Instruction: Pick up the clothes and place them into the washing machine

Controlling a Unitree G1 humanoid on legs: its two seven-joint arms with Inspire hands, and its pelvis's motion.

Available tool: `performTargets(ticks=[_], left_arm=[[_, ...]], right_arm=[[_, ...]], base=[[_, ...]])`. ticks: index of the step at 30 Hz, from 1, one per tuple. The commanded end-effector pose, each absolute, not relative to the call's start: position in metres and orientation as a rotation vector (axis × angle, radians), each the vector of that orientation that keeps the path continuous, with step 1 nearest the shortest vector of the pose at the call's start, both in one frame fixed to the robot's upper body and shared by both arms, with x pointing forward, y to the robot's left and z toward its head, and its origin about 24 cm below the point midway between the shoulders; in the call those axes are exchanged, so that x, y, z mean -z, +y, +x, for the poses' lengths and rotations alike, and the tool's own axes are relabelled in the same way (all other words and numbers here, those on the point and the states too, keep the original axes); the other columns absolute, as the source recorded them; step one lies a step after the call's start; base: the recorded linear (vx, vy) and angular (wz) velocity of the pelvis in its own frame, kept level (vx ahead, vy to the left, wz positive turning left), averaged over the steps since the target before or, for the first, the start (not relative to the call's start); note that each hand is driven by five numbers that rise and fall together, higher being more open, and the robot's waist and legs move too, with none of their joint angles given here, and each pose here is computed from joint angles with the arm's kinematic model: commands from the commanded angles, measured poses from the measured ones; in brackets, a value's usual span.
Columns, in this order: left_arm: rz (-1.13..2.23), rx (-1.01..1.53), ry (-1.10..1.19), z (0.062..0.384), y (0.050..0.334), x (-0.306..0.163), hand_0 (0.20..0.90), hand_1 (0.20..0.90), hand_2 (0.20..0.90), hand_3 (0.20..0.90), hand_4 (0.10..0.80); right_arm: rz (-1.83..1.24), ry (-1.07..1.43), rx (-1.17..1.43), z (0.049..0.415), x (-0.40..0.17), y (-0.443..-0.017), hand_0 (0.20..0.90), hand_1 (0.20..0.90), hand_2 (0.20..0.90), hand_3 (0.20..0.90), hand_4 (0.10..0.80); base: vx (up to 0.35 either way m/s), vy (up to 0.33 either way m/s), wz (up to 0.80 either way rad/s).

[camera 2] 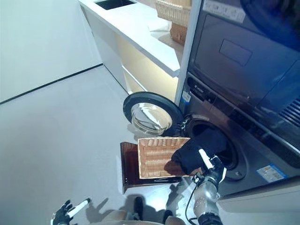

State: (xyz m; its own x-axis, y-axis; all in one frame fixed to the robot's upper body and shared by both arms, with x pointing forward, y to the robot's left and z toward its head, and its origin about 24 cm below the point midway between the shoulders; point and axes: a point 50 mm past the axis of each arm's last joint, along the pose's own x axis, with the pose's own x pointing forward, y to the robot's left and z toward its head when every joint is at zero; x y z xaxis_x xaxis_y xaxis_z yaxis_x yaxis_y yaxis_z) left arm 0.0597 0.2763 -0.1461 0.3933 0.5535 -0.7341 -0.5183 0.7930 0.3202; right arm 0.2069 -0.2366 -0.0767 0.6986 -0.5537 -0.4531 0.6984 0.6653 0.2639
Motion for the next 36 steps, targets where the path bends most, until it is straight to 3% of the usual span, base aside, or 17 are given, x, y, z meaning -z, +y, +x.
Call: performTargets(ticks=[1,6,11,20,28,36], left_arm=[[0.093,-0.662,0.699,0.123,0.3,0.117,0.9,0.9,0.9,0.9,0.8],[0.031,-0.563,0.558,0.162,0.275,0.106,0.9,0.9,0.9,0.9,0.8],[0.017,-0.501,0.62,0.151,0.256,0.118,0.9,0.9,0.9,0.9,0.8],[0.025,-0.521,0.682,0.15,0.257,0.124,0.9,0.9,0.9,0.9,0.8],[0.029,-0.522,0.559,0.182,0.261,0.105,0.9,0.9,0.9,0.9,0.8],[0.05,-0.493,0.421,0.204,0.262,0.083,0.9,0.9,0.9,0.9,0.8]], right_arm=[[0.439,0.044,0.673,0.245,0.021,-0.253,0.2,0.2,0.2,0.2,0.3],[0.417,0.036,0.73,0.252,0.014,-0.265,0.2,0.2,0.2,0.2,0.3],[0.441,0.052,0.818,0.257,0.016,-0.276,0.2,0.2,0.2,0.2,0.3],[0.557,-0.065,0.975,0.283,-0.014,-0.301,0.2,0.2,0.2,0.2,0.3],[0.714,-0.236,1.136,0.301,-0.059,-0.334,0.2,0.2,0.2,0.2,0.3],[0.77,-0.401,1.308,0.295,-0.108,-0.382,0.2,0.2,0.2,0.2,0.3]], base=[[0.098,-0.076,0.31],[0.197,-0.213,0.29],[0.022,-0.115,0.52],[-0.06,-0.021,0.41],[-0.063,0.003,0.19],[-0.059,-0.011,0.3]])
